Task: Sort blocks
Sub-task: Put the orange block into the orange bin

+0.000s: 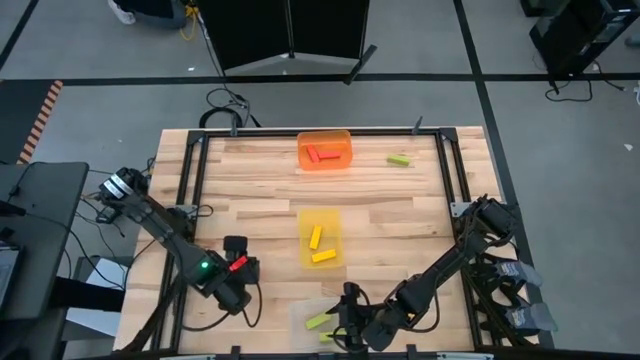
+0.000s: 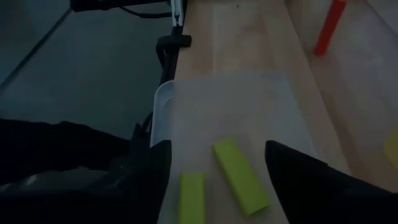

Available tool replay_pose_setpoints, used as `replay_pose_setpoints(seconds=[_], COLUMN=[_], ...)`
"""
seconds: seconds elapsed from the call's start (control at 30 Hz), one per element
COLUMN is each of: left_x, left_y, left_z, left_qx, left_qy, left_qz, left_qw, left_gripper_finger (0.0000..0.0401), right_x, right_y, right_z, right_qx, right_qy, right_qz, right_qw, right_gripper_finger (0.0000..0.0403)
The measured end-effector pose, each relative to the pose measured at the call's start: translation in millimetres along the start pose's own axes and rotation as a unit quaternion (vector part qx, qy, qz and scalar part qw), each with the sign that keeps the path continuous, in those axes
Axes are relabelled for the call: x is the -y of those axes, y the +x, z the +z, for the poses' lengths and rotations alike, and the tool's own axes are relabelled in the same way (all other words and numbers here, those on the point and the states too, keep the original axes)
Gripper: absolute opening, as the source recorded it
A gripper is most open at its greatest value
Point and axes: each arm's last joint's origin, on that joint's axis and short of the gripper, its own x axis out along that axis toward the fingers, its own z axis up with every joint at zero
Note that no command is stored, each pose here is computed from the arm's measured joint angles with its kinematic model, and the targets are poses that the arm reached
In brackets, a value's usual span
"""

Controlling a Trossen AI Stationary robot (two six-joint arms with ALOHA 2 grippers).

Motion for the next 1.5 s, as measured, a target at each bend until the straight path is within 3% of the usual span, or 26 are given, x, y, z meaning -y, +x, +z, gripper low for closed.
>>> replay_pose_setpoints(seconds=[0.2, 0.4, 0.63, 0.83, 1.0, 1.27, 1.5], left_x=[-6.8, -8.8, -7.5, -9.9, -11.8, -19.9, -64.2], left_y=[14.3, 35.7, 55.2, 66.7, 71.4, 69.3, 50.2], left_z=[0.2, -4.1, -9.0, -16.3, -20.1, -6.6, 31.7], left_qx=[-0.006, -0.012, 0.018, 0.02, 0.011, 0.04, 0.109], left_qy=[-0.001, -0.004, -0.007, -0.011, -0.01, 0.011, 0.002], left_qz=[0.002, -0.031, -0.045, -0.038, -0.044, -0.032, 0.037], left_qw=[1.0, 0.999, 0.999, 0.999, 0.999, 0.999, 0.993], left_gripper_finger=[0.0244, 0.0244, 0.0236, 0.018, 0.0063, 0.0062, 0.0062], right_x=[6.2, 10.7, 15.1, 17.9, 20.8, 31.1, 42.5], right_y=[3.1, 5.2, 7.0, 8.2, 9.3, 12.7, -16.0], right_z=[3.3, 5.6, 7.5, 8.9, 9.2, 12.8, 33.1], right_qx=[0.002, 0.003, 0.002, 0.002, -0.002, -0.008, -0.002], right_qy=[0.001, 0.003, 0.005, 0.007, 0.006, -0.004, -0.024], right_qz=[-0.009, -0.015, -0.021, -0.024, -0.029, -0.044, -0.101], right_qw=[1.0, 1.0, 1.0, 1.0, 1.0, 0.999, 0.995], right_gripper_finger=[0.0265, 0.0265, 0.0265, 0.0262, 0.026, 0.0258, 0.0249])
